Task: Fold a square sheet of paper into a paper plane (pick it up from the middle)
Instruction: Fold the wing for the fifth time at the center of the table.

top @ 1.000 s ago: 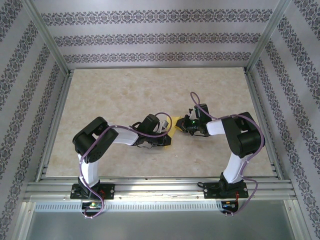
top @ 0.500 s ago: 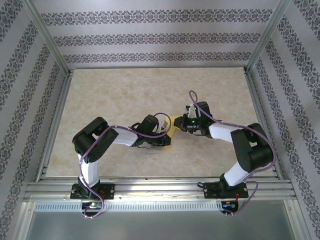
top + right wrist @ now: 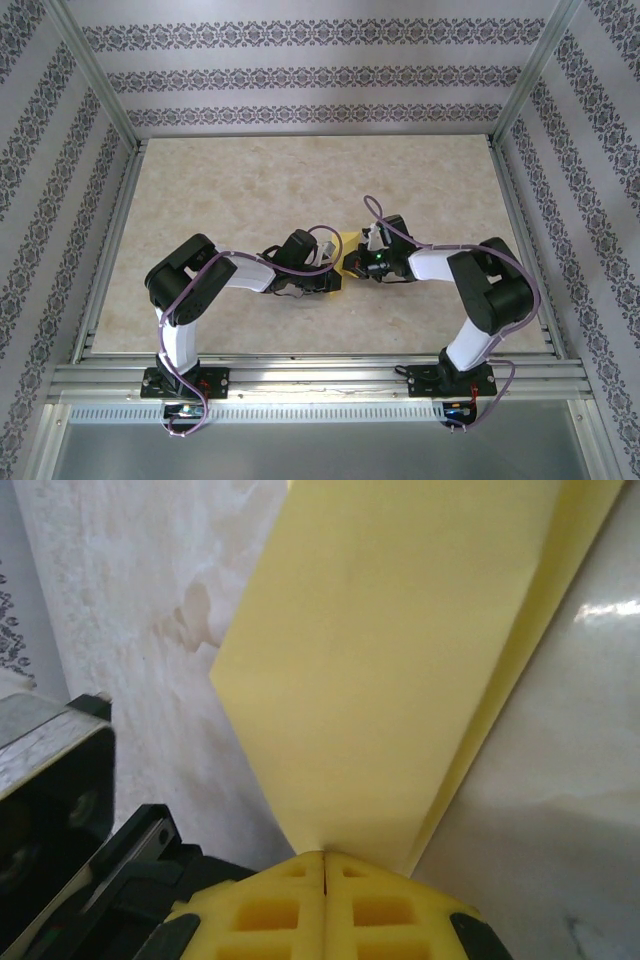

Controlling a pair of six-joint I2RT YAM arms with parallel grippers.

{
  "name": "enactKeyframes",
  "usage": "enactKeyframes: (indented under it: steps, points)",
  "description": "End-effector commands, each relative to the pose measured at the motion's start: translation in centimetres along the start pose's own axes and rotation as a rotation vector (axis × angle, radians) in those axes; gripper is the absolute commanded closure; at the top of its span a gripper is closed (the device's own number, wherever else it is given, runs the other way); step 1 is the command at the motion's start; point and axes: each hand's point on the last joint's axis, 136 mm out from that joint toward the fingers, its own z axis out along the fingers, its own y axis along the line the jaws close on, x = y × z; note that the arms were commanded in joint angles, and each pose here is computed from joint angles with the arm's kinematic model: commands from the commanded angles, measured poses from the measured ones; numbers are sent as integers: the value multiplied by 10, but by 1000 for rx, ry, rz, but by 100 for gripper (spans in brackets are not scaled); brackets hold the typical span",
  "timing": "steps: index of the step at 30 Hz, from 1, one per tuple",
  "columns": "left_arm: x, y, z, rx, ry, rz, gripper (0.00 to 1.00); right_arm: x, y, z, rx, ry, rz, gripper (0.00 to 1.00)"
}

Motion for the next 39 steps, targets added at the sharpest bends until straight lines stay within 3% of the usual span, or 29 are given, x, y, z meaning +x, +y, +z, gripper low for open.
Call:
enactKeyframes:
  steps: [1, 12, 17, 28, 35, 39]
  points:
    - [12, 19, -2, -53, 31, -44, 100, -9, 12, 5, -32, -8, -32, 97]
    - [15, 13, -6, -29, 44, -24, 100, -16, -26, 13, 86, -42, 22, 97]
    - [18, 5, -10, -3, 57, -19, 95, -14, -36, 14, 121, -35, 48, 98]
    - [37, 5, -16, 28, 109, -53, 93, -14, -40, 15, 137, -34, 59, 98]
    - [55, 31, -21, -71, 130, -89, 96, -15, -37, 15, 129, -32, 58, 98]
    - [56, 23, -24, -35, 131, -77, 98, -15, -38, 14, 136, -34, 57, 98]
